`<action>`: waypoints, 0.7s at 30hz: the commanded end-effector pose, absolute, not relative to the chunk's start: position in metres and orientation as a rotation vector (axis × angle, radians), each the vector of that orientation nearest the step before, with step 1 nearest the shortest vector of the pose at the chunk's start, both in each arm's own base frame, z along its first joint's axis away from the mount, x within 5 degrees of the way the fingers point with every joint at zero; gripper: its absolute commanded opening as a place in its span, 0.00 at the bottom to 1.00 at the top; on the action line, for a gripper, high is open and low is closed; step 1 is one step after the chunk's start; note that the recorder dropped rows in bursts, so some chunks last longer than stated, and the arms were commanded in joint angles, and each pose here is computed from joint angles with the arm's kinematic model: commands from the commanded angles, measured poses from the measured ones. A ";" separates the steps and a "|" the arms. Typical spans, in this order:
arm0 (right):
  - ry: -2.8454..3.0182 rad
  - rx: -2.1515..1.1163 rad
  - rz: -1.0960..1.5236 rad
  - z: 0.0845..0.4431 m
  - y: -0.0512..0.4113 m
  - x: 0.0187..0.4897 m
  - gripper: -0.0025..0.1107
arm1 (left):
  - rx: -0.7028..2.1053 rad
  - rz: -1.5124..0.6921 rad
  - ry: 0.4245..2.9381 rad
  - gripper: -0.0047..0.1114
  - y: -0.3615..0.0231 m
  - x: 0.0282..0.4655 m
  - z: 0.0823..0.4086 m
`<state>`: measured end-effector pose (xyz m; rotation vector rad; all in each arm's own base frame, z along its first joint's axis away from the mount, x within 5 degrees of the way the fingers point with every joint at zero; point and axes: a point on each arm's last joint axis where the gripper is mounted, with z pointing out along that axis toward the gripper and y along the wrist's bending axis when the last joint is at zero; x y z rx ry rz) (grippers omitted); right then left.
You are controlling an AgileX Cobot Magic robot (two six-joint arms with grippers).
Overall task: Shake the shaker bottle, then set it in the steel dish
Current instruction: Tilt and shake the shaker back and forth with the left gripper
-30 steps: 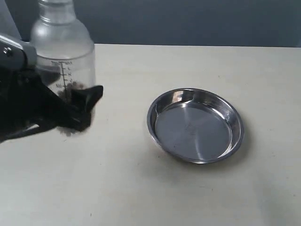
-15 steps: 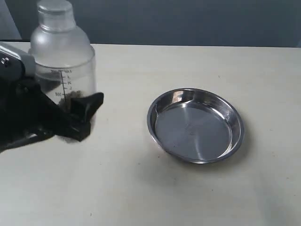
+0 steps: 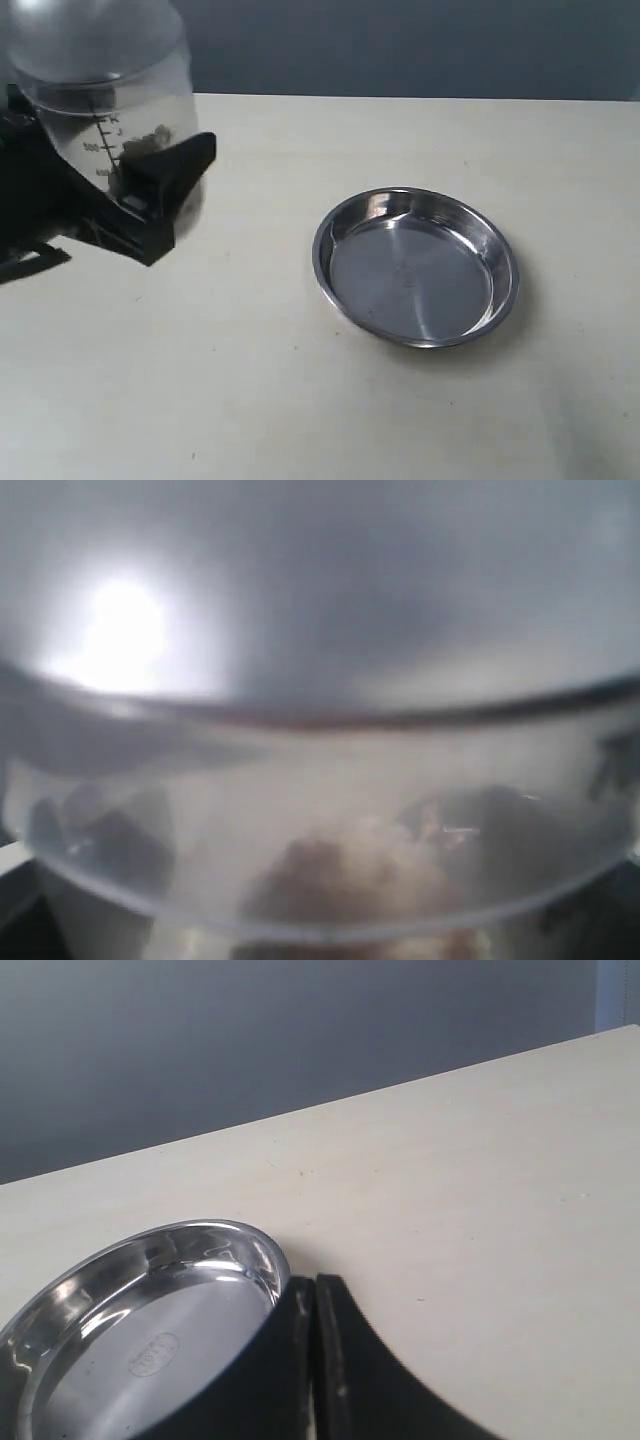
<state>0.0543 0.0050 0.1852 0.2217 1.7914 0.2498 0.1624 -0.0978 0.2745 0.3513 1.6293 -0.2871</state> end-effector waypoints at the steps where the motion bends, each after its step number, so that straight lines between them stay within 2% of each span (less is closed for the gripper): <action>1: 1.780 0.213 0.244 0.186 0.005 0.054 0.02 | 0.301 -0.190 1.757 0.04 -0.091 0.171 0.242; 5: 1.780 0.213 0.244 0.186 0.005 0.054 0.02 | 0.409 -0.400 1.425 0.04 -0.109 0.153 0.311; 7: 1.780 0.213 0.244 0.186 0.005 0.054 0.02 | 0.399 -0.365 1.464 0.04 -0.106 0.154 0.302; 10: 1.780 0.213 0.244 0.186 0.005 0.054 0.02 | 0.229 -0.172 1.764 0.04 -0.087 0.174 0.246; 11: 1.780 0.213 0.244 0.186 0.005 0.054 0.02 | 0.202 -0.159 1.815 0.04 -0.086 0.176 0.239; 13: 1.780 0.213 0.244 0.186 0.005 0.054 0.02 | 0.333 -0.221 1.771 0.04 -0.098 0.174 0.250; 15: 1.780 0.213 0.244 0.186 0.005 0.054 0.02 | 0.426 -0.354 1.598 0.04 -0.114 0.165 0.283; 17: 1.780 0.213 0.244 0.186 0.005 0.054 0.02 | 0.479 -0.386 1.469 0.04 -0.119 0.157 0.300; 19: 1.780 0.213 0.244 0.186 0.005 0.054 0.02 | 0.408 -0.335 1.547 0.04 -0.112 0.166 0.284; 21: 1.780 0.213 0.244 0.186 0.005 0.054 0.02 | 0.268 -0.214 1.746 0.04 -0.098 0.180 0.246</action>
